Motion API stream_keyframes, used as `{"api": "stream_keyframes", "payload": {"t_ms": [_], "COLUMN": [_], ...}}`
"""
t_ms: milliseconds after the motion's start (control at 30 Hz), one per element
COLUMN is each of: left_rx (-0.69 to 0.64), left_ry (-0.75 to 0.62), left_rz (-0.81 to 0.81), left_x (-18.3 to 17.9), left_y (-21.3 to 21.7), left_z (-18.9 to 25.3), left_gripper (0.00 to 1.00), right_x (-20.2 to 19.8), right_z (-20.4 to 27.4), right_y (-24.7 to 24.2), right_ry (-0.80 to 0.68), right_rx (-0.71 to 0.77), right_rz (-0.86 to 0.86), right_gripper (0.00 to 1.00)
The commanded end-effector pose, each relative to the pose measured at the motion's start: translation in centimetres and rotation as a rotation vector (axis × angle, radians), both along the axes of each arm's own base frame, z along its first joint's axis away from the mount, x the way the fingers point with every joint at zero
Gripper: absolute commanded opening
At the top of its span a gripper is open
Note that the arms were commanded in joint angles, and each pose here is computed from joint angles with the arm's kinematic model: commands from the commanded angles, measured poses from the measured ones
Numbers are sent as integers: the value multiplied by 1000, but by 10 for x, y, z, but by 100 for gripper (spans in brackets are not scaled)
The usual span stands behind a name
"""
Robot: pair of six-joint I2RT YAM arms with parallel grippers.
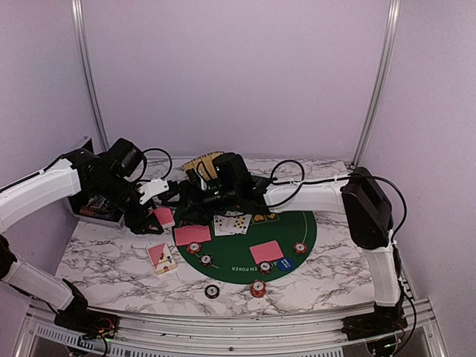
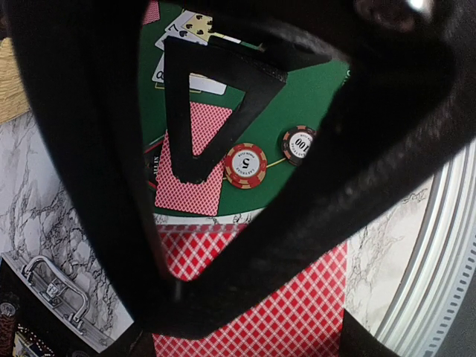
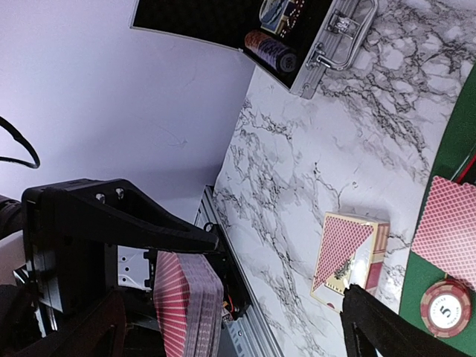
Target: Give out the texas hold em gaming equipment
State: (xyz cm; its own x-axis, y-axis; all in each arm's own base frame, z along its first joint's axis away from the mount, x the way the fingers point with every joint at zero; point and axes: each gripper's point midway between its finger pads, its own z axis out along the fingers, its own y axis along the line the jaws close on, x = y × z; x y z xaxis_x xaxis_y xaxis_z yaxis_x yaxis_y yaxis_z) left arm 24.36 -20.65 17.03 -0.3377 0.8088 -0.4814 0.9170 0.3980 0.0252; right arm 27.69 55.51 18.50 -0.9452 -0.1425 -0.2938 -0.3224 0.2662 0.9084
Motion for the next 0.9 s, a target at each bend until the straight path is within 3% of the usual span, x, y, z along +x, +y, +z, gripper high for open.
{"api": "stream_keyframes", "payload": {"t_ms": [0, 733, 867], "left_rx": [-48, -49, -49], "left_ry": [-41, -43, -47], "left_rz": [-1, 0, -1], "left_x": [6, 5, 4], "left_y": [-5, -5, -4], "left_z": [17, 18, 18], "left_gripper": [0, 0, 0], "right_x": [-14, -37, -35], "right_z": [8, -1, -11], "right_y": [14, 51, 47], "right_ry": [10, 78, 87], "right_rx": [57, 110, 79], "right_rz": [55, 149, 147], "right_gripper": [99, 99, 94]}}
